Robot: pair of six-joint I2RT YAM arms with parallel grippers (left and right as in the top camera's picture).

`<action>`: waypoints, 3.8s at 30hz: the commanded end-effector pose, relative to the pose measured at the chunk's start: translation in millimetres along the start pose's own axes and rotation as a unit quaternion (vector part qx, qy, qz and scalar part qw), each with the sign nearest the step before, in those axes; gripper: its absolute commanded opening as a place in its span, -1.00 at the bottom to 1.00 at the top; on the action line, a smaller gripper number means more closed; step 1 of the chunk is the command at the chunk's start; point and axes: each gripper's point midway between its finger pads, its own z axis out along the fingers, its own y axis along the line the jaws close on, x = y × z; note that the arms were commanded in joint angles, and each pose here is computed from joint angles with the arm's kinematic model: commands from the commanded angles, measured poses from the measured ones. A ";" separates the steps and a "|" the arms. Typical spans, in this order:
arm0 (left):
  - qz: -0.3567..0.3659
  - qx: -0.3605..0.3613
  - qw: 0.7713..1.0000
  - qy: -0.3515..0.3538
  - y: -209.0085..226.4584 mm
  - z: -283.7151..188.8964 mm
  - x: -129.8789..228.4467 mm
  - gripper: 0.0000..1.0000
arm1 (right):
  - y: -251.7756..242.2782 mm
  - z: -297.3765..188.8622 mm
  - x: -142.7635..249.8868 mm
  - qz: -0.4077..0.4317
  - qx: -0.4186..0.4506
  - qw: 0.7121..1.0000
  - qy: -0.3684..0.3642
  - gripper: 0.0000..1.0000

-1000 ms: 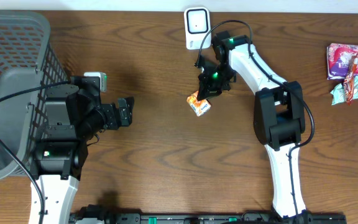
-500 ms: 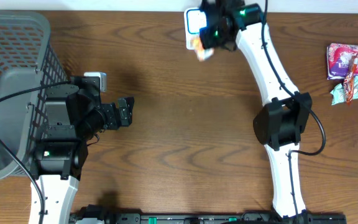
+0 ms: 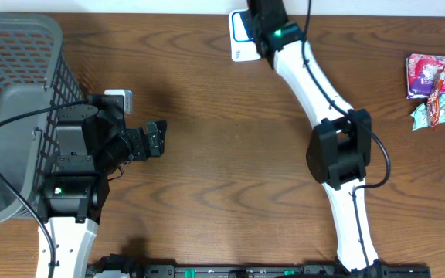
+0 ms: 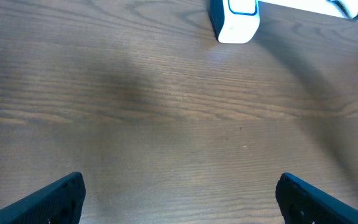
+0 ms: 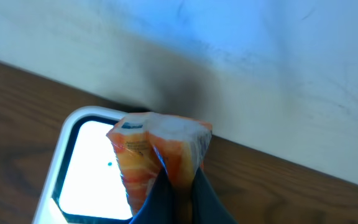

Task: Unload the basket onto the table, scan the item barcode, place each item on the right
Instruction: 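Hold the orange box in front of the scanner with the right gripper, then carry the orange box to the far right beside the other items, then release the orange box and lift the right gripper away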

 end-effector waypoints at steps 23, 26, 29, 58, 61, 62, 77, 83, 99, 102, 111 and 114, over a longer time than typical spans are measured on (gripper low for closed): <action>0.005 0.001 1.000 0.001 0.7 0.6 1.4 0.94 | -151.3 -45.9 25.4 0.022 0.194 0.977 0.087 -0.98; 0.005 0.001 1.000 0.001 0.7 0.6 1.4 0.94 | -209.4 -58.6 64.6 0.030 0.261 0.952 0.155 -0.98; 0.005 0.001 1.000 0.001 0.7 0.6 1.4 0.94 | -249.5 -69.1 107.4 0.027 0.286 0.931 0.226 -0.98; 0.005 0.001 1.000 0.001 0.7 0.6 1.4 0.94 | -391.4 -124.4 323.6 0.315 0.208 0.839 0.392 -0.97; 0.005 0.001 1.000 0.001 0.7 0.6 1.4 0.95 | -386.9 -121.5 342.6 0.318 0.207 0.833 0.404 -0.97; 0.005 0.001 1.000 0.001 0.7 0.6 1.4 0.94 | -384.7 -120.6 348.3 0.318 0.206 0.831 0.408 -0.97; 0.005 0.001 1.000 0.001 0.7 0.6 1.4 0.94 | -378.9 -131.7 329.5 0.363 0.200 0.829 0.376 0.61; 0.005 0.001 1.000 0.001 0.7 0.6 1.4 0.94 | -386.5 -159.5 251.9 0.436 0.171 0.844 0.261 0.77; 0.005 0.001 1.000 0.001 0.7 0.6 1.4 0.94 | -314.4 -226.0 135.1 0.390 0.020 0.904 0.176 0.99; 0.005 0.001 1.000 0.001 0.7 0.6 1.4 0.94 | -291.9 -223.3 131.6 0.381 -0.004 0.905 0.191 0.99; 0.005 0.001 1.000 0.001 0.7 0.6 1.4 0.94 | -224.3 -232.1 104.0 0.303 -0.093 0.927 0.201 0.99; 0.005 0.001 1.000 0.001 0.7 0.6 1.4 0.94 | -198.9 -239.9 98.9 0.278 -0.132 0.928 0.209 0.98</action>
